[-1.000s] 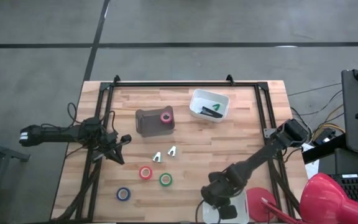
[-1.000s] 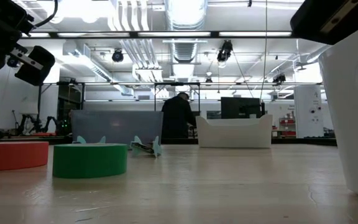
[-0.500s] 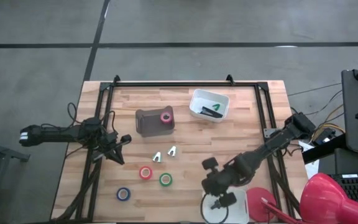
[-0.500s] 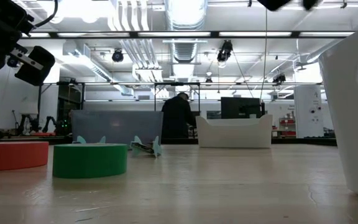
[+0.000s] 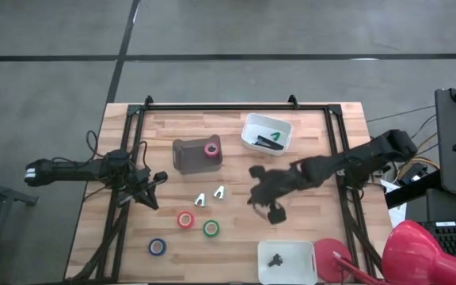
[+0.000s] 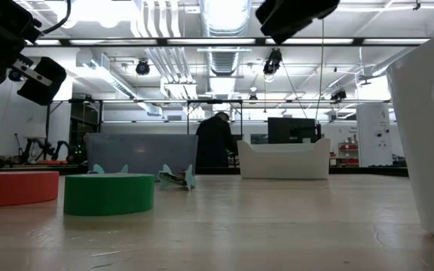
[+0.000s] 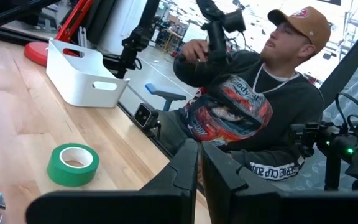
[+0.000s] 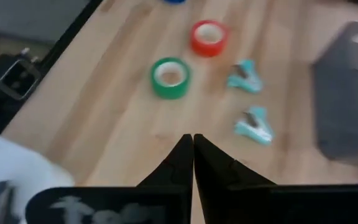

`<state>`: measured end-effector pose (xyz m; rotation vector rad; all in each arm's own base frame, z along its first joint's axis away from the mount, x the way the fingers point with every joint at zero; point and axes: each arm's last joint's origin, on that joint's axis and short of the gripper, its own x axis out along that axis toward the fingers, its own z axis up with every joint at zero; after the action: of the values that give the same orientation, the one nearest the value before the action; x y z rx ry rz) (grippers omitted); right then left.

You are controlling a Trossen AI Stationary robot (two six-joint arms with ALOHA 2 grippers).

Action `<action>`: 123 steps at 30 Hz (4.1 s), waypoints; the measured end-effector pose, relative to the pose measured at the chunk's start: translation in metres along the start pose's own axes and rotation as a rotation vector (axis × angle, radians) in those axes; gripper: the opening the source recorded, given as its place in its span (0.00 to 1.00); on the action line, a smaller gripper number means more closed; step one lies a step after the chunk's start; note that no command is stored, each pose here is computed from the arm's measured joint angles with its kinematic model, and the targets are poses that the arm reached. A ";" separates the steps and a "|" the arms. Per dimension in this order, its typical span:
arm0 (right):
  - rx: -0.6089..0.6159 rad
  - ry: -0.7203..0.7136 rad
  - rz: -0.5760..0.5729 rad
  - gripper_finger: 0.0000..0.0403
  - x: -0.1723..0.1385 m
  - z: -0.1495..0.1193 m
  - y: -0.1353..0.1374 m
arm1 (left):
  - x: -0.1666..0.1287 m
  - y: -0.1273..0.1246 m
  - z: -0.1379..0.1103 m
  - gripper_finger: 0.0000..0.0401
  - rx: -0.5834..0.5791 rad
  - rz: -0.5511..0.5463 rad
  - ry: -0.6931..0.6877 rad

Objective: Pick and place Stapler, Stapler remover, tape
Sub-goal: Put the orange tape into the black bin

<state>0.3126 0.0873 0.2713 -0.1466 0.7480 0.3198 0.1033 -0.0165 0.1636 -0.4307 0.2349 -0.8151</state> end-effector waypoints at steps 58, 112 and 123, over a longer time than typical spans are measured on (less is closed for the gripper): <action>0.059 -0.663 -0.318 0.02 -0.098 -0.232 0.003 | 0.000 0.000 0.000 0.06 -0.001 0.000 0.001; 0.060 -0.606 -0.313 0.02 -0.090 -0.233 0.003 | -0.018 0.019 0.022 0.06 -0.328 0.870 -0.782; 0.061 -0.606 -0.313 0.02 -0.090 -0.233 0.003 | 0.006 -0.008 0.060 0.03 -0.162 0.801 -0.494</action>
<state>0.1002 0.0122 0.1643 -0.0986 0.1278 0.0322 0.1237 -0.0092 0.2205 -0.6162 -0.0004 0.1061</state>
